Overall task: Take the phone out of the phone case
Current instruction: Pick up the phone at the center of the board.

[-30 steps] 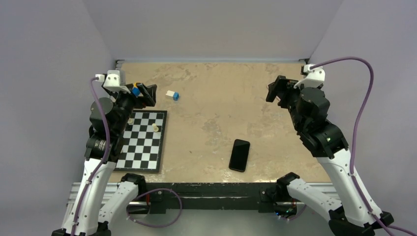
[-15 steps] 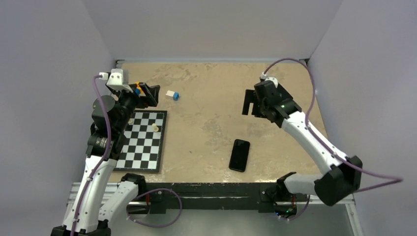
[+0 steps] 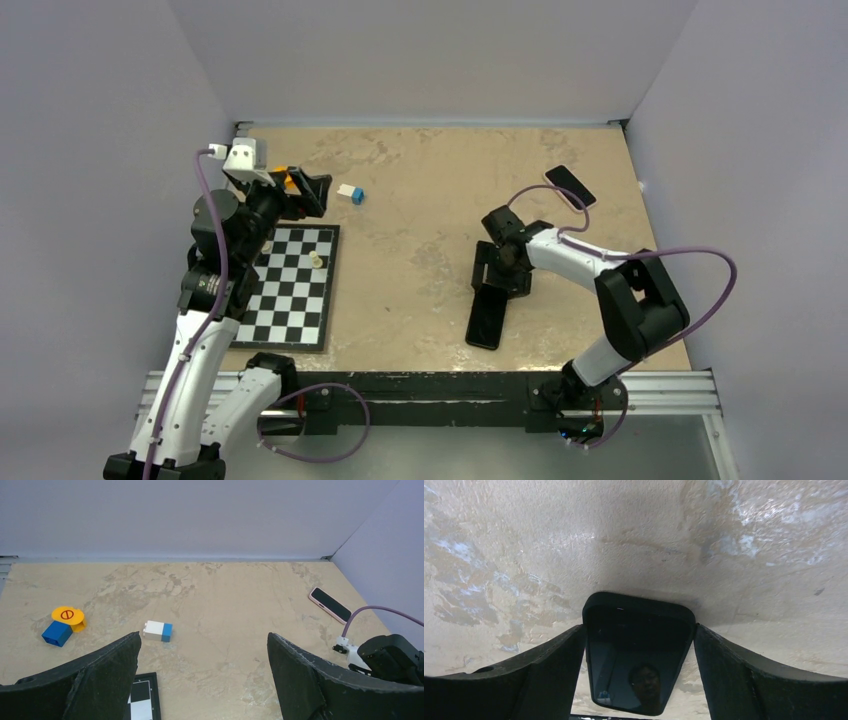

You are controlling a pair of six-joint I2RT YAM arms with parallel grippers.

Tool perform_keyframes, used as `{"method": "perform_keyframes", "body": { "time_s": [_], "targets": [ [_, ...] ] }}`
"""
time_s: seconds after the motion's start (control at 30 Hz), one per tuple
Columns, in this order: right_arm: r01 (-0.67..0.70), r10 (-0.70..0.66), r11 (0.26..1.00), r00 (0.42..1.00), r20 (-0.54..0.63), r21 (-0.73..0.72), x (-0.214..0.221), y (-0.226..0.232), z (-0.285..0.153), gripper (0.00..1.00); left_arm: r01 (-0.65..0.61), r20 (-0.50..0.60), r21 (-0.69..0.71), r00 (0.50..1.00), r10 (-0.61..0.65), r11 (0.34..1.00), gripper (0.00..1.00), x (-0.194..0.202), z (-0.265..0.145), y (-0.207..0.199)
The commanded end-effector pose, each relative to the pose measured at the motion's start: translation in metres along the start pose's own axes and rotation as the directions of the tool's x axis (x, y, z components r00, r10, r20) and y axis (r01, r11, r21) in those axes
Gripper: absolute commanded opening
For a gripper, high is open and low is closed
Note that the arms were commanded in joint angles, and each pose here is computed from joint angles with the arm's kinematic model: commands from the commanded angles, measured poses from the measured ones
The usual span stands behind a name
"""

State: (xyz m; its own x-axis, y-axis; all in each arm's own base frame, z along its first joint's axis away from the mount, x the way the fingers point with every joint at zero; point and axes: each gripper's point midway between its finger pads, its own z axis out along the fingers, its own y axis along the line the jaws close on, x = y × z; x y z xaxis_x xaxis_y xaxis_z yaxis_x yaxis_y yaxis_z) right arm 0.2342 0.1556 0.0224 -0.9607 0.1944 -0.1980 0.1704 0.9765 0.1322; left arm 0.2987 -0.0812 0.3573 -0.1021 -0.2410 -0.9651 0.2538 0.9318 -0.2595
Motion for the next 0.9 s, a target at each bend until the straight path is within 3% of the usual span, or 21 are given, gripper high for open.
{"method": "perform_keyframes", "body": {
  "time_s": [0.0, 0.37, 0.57, 0.87],
  "targets": [
    [-0.048, 0.049, 0.997, 0.998, 0.026, -0.057, 0.002, 0.015, -0.002, 0.83, 0.011, 0.049, 0.055, 0.999, -0.014, 0.998, 1.0, -0.021, -0.003, -0.015],
    [-0.055, 0.055, 0.998, 0.998, 0.01, 0.027, 0.032, 0.011, 0.007, 0.85, 0.02, 0.04, 0.065, 0.999, -0.023, 0.998, 1.0, -0.019, -0.002, -0.017],
    [-0.03, 0.028, 0.996, 0.999, 0.02, 0.084, 0.038, 0.01, 0.008, 0.94, 0.023, 0.032, 0.066, 0.999, -0.025, 0.998, 1.0, -0.017, 0.0, -0.017],
    [0.027, -0.019, 0.99, 0.998, -0.057, 0.139, 0.061, -0.001, 0.029, 0.91, 0.033, 0.017, 0.078, 0.999, -0.034, 0.996, 0.99, -0.013, 0.003, -0.019]
  ]
}}
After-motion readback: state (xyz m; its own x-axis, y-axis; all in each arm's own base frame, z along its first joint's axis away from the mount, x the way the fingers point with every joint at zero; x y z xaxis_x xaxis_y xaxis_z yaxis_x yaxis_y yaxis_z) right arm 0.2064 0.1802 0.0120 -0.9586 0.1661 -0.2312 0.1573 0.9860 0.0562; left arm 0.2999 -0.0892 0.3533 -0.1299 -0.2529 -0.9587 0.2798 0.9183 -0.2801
